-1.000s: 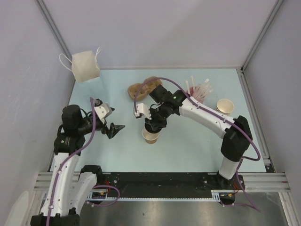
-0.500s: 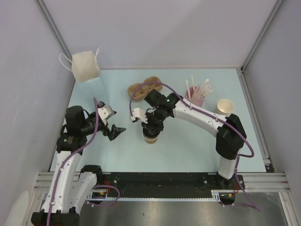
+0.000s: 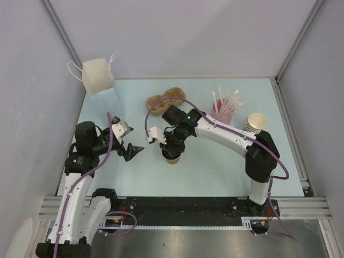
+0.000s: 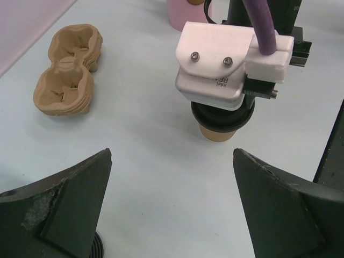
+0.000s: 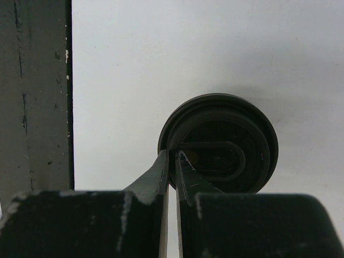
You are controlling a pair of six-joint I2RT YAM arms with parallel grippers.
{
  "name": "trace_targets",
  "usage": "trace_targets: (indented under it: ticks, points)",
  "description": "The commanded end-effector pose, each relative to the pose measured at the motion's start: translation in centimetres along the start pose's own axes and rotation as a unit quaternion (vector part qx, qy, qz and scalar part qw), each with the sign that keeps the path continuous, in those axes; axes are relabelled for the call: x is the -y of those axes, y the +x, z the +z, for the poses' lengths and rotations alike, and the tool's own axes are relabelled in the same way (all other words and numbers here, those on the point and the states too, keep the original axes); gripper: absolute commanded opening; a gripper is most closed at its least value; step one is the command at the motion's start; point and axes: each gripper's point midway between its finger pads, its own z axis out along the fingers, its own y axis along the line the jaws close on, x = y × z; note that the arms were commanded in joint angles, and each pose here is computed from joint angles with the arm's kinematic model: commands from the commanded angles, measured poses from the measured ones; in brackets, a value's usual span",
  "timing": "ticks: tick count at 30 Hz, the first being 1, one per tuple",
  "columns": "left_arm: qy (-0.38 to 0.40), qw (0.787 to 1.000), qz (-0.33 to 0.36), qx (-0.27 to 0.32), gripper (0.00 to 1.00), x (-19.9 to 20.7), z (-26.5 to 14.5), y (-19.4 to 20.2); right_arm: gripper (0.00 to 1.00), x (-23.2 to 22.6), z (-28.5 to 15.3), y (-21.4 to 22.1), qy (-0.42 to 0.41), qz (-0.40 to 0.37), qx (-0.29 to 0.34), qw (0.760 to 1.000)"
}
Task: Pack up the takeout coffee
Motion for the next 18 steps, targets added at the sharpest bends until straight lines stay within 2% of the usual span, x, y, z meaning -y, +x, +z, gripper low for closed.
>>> trace_targets:
  ticks: [1, 7, 18]
  points:
    - [0.011, 1.0, 0.021, 0.013, 0.99, 0.3, 0.0, -0.3, 0.0, 0.8, 0.2, -0.1, 0.013, 0.002, 0.001, 1.0]
    - [0.014, 1.0, 0.019, 0.012, 1.0, 0.3, 0.1, -0.2, 0.0, 1.1, -0.5, -0.2, 0.022, 0.004, 0.013, 1.0]
    - [0.013, 1.0, 0.02, 0.012, 0.99, 0.2, 0.1, -0.1, 0.0, 0.4, 0.9, 1.0, 0.009, -0.003, -0.018, 1.0]
